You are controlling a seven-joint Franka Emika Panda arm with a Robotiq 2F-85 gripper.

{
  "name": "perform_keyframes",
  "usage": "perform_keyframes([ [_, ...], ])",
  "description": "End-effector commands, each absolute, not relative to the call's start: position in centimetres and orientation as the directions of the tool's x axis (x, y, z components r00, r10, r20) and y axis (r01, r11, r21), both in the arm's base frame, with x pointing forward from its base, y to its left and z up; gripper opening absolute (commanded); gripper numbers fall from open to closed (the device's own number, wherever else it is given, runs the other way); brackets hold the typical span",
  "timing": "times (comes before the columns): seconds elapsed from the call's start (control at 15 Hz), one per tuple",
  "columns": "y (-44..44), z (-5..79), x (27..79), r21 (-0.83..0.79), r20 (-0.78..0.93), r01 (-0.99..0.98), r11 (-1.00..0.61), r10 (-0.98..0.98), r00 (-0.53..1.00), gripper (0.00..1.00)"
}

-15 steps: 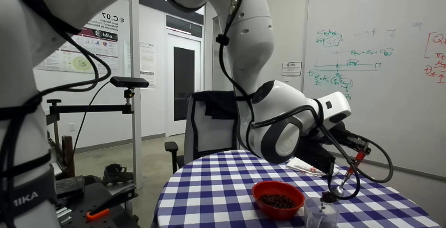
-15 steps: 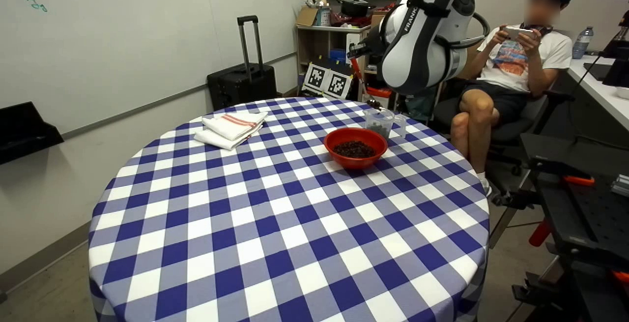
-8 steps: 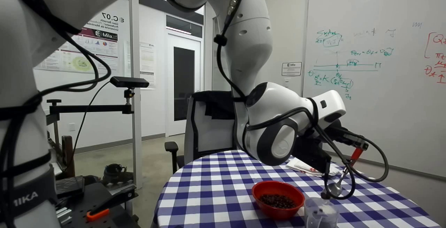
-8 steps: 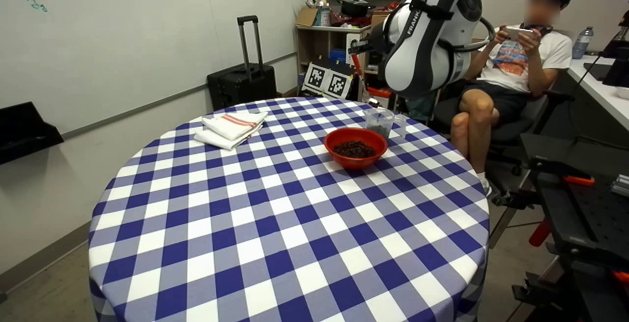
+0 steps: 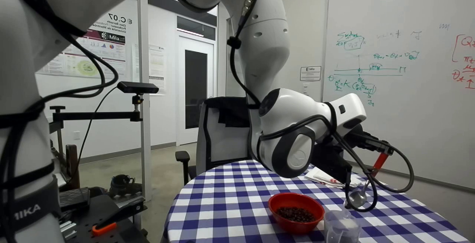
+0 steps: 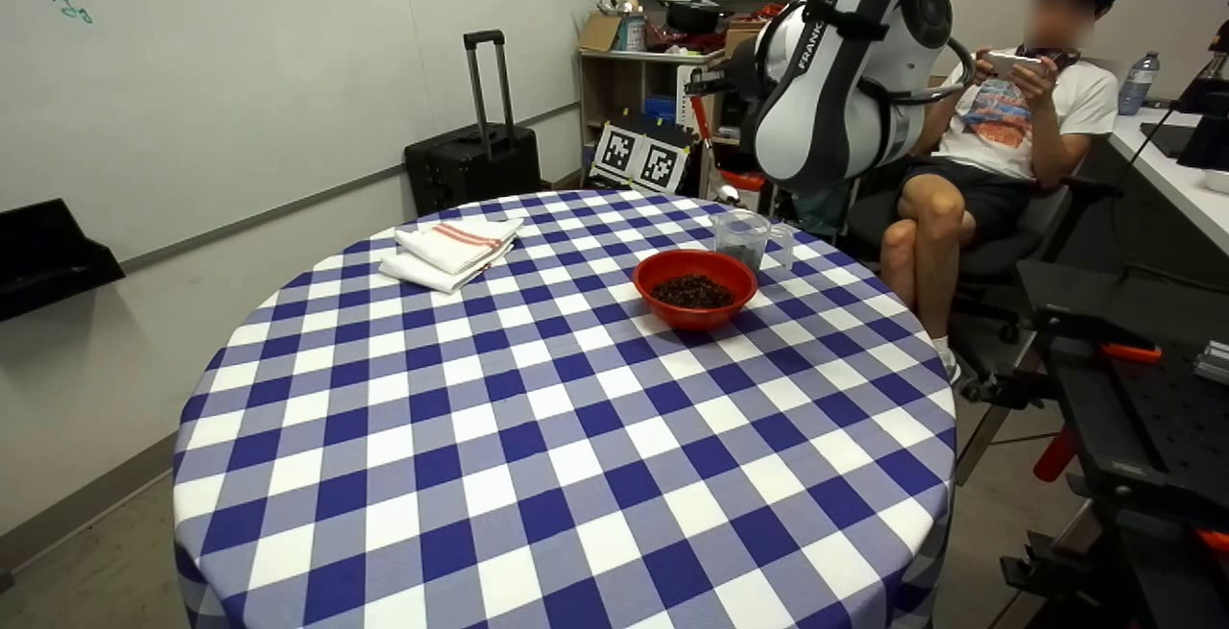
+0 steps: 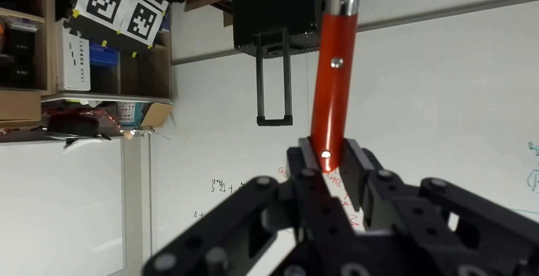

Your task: Pick up the spoon from the table and scoop some of the contents in the bowl and put the scooped contents in the jar

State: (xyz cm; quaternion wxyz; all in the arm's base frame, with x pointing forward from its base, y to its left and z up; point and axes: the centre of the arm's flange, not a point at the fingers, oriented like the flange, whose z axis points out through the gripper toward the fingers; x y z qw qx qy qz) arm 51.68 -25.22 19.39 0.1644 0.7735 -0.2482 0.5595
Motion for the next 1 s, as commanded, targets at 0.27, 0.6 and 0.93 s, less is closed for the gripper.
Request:
perform_keyframes([
  [0.27,-24.7,20.2,50.3,-0.050,0.966,-0.599,-0.799,-0.191,0.175,0.05],
  [0.6,-24.4,20.2,50.4,-0.045,0.946,-0.570,-0.820,-0.218,0.239,0.05],
  [0.93,-23.4,20.6,52.2,-0.013,0.898,-0.518,-0.855,-0.238,0.370,0.05],
])
